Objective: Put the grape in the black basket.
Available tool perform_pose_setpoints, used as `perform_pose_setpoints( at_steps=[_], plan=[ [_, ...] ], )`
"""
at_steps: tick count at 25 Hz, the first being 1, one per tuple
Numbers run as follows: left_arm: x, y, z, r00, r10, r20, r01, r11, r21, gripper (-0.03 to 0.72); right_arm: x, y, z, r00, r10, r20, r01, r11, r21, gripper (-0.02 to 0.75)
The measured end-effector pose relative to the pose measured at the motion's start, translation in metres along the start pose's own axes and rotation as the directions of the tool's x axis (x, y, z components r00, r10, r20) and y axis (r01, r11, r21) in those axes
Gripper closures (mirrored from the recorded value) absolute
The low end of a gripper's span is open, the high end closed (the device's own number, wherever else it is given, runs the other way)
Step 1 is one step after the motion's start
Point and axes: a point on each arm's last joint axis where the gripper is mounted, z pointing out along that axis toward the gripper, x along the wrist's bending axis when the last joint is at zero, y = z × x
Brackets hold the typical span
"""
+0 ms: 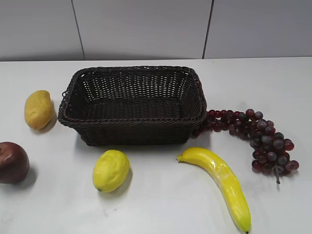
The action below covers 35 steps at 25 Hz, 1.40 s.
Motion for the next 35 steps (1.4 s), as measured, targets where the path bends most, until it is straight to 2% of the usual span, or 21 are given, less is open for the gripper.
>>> perform_pose_setpoints(
  at_steps=[4, 13, 16, 20, 23, 30, 35],
  plan=[
    [0.000, 0.000, 0.000, 1.000, 0.000, 0.000, 0.000, 1.000, 0.000, 0.455, 0.000, 0.025, 0.018, 1.000, 0.001, 0.000, -0.001, 0.999, -0.033, 0.137],
    [0.000, 0.000, 0.000, 1.000, 0.000, 0.000, 0.000, 1.000, 0.000, 0.455, 0.001, 0.049, 0.098, 1.000, 0.027, -0.003, -0.026, 0.988, 0.152, 0.137],
    [0.000, 0.000, 0.000, 1.000, 0.000, 0.000, 0.000, 1.000, 0.000, 0.455, 0.001, 0.045, 0.133, 0.999, 0.046, -0.003, -0.044, 0.962, 0.269, 0.137],
    [0.000, 0.000, 0.000, 1.000, 0.000, 0.000, 0.000, 1.000, 0.000, 0.455, 0.004, 0.032, 0.178, 0.997, 0.077, -0.015, -0.063, 0.894, 0.443, 0.139],
    [0.000, 0.000, 0.000, 1.000, 0.000, 0.000, 0.000, 1.000, 0.000, 0.457, 0.004, 0.030, 0.210, 0.996, 0.085, -0.016, -0.064, 0.847, 0.528, 0.141],
    [0.000, 0.000, 0.000, 1.000, 0.000, 0.000, 0.000, 1.000, 0.000, 0.457, 0.004, 0.038, 0.272, 0.996, 0.083, -0.012, -0.059, 0.789, 0.612, 0.142],
    [0.000, 0.000, 0.000, 1.000, 0.000, 0.000, 0.000, 1.000, 0.000, 0.459, 0.018, 0.029, 0.302, 0.997, 0.043, -0.068, 0.013, 0.750, 0.662, 0.142]
  ],
)
